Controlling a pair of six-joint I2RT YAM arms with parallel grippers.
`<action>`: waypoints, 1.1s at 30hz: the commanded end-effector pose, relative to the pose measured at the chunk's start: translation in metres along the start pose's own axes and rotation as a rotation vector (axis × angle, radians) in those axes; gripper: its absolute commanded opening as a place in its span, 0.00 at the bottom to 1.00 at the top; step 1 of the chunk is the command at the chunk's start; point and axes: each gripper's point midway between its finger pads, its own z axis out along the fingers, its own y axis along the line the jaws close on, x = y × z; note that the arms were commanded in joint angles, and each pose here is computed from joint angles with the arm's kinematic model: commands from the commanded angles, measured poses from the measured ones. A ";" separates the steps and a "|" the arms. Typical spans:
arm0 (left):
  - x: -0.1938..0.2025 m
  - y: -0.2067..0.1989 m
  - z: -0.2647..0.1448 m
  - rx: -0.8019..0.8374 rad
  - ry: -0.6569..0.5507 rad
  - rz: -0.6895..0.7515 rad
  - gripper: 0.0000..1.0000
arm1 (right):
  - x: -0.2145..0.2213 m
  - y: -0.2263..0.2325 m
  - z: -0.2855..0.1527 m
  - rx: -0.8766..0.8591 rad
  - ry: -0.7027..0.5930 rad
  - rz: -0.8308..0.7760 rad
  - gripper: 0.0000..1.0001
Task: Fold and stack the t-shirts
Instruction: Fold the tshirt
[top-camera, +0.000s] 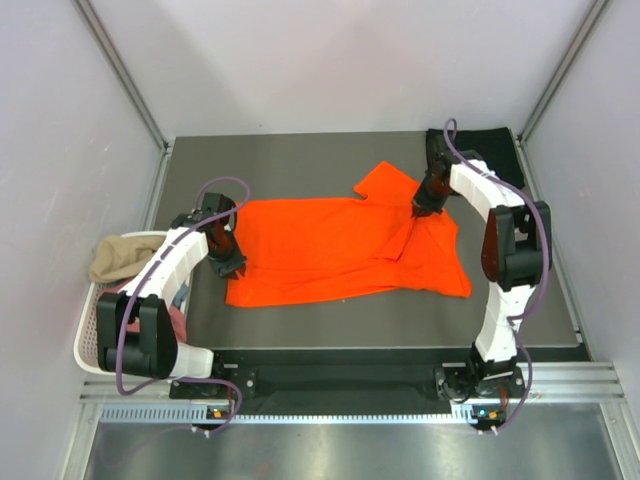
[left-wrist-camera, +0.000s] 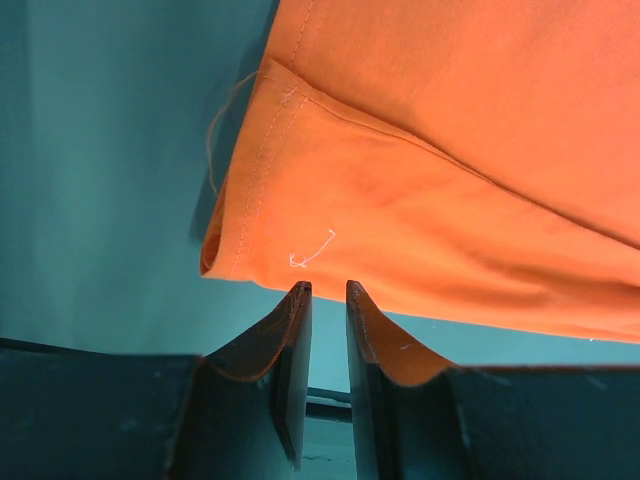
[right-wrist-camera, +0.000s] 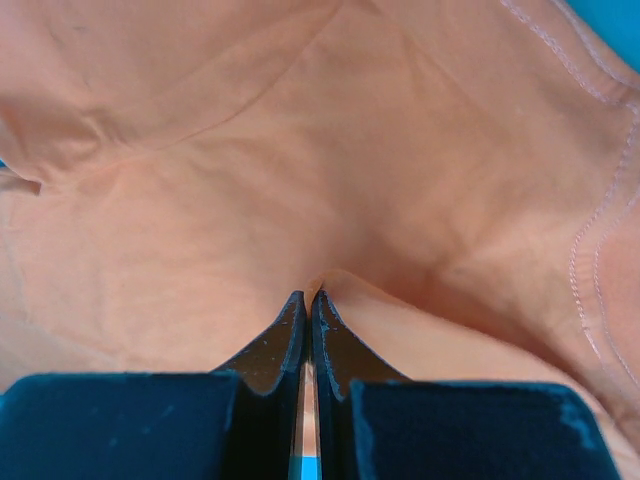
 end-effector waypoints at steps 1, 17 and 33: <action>-0.009 0.000 -0.006 -0.005 -0.041 0.003 0.25 | -0.023 0.027 -0.014 -0.067 -0.085 -0.054 0.00; -0.011 0.000 0.006 -0.016 -0.019 0.000 0.25 | -0.022 0.026 0.010 -0.042 -0.040 -0.079 0.01; -0.012 -0.009 0.023 0.003 0.028 -0.006 0.25 | -0.048 -0.008 -0.021 0.133 -0.109 -0.270 0.62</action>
